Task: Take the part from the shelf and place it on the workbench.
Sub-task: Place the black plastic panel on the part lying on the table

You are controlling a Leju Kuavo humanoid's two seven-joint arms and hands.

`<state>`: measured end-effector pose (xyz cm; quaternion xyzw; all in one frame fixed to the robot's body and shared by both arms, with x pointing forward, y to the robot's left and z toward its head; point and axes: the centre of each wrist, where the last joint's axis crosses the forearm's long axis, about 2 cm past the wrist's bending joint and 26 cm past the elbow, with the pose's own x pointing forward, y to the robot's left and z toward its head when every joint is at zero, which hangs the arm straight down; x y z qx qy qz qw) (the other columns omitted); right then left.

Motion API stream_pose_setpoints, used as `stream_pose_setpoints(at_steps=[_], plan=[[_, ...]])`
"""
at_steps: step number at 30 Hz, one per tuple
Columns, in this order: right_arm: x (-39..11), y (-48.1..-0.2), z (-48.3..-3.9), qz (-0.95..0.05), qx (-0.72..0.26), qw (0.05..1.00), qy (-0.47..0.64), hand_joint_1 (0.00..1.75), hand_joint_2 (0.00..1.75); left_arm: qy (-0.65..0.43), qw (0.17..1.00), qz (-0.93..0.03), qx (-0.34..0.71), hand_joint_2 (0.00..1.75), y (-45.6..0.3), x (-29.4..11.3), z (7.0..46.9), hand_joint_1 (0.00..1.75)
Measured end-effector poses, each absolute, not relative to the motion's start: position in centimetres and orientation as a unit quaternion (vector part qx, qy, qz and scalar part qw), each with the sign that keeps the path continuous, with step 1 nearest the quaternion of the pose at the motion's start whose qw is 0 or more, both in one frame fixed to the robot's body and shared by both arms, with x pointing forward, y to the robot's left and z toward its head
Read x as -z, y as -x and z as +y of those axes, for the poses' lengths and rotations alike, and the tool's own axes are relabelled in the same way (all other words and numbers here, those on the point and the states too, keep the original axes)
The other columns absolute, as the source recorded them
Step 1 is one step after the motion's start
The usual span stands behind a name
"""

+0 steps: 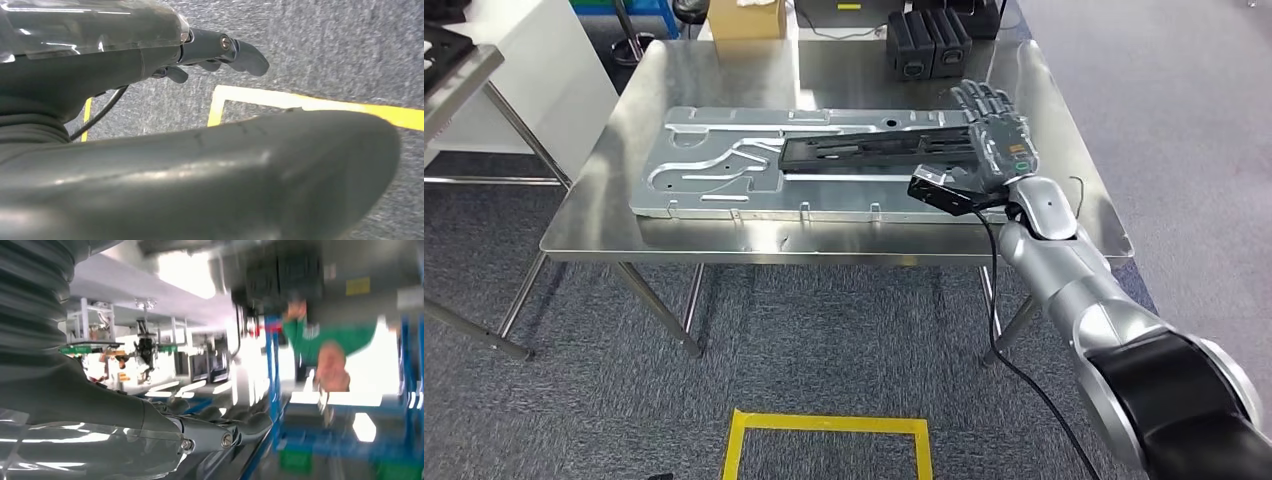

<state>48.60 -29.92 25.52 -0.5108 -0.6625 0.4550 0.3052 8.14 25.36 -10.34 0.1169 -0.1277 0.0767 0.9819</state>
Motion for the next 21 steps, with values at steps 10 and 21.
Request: stream_pose_setpoints(at_steps=[10, 21], plan=[[-25.8, -47.6, -30.3, -0.725, -0.359, 0.259, 0.527, 0.00, 1.75, -0.120, 0.983, -0.119, -0.076, 0.00, -7.6, 10.4, 25.3, 0.00], [-25.3, -45.8, -32.1, -0.764, -0.283, 0.243, 0.527, 0.00, 0.00, -0.119, 0.983, -0.119, -0.080, 0.00, -7.3, 10.5, 25.1, 0.00]])
